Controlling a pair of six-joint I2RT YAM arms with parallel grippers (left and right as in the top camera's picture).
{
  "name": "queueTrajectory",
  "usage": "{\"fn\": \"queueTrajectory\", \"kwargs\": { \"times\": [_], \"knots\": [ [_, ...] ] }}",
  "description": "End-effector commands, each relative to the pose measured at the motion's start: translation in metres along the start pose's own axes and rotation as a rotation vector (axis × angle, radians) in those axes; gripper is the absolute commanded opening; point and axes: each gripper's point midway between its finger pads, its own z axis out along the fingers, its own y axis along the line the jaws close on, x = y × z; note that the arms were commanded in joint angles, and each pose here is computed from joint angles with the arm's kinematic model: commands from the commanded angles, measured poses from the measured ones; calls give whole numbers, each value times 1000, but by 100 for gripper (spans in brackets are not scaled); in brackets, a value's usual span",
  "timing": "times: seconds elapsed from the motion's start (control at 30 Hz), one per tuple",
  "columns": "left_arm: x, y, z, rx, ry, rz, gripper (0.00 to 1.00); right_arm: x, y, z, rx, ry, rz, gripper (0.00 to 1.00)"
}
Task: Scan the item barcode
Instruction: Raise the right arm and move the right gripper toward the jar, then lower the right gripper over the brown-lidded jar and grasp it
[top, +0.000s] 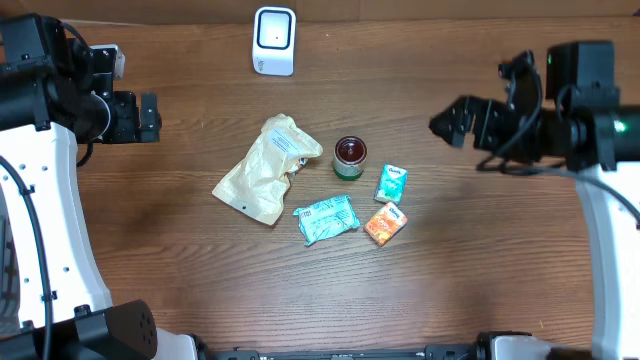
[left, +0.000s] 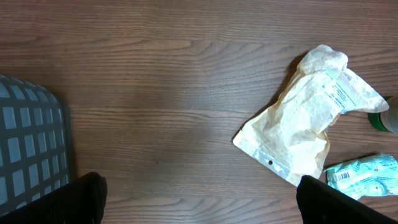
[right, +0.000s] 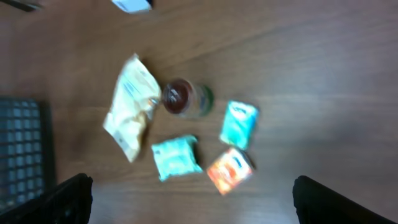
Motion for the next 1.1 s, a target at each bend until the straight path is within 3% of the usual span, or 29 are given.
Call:
{"fn": "queueTrajectory", "kwargs": {
  "times": [0.0, 0.27, 0.53, 1.07],
  "knots": [
    [1, 2, 4, -2, 11, 16, 100, -10, 18, 13, -86, 13, -18, 100],
    [1, 2, 4, -2, 11, 16, 100, -1, 22, 85, 132, 86, 72, 95],
    [1, 2, 4, -2, 11, 16, 100, 14, 35, 168, 273, 129, -64, 95],
    [1, 2, 4, -2, 11, 17, 100, 33, 36, 237, 273, 231, -332, 100]
  ]
}}
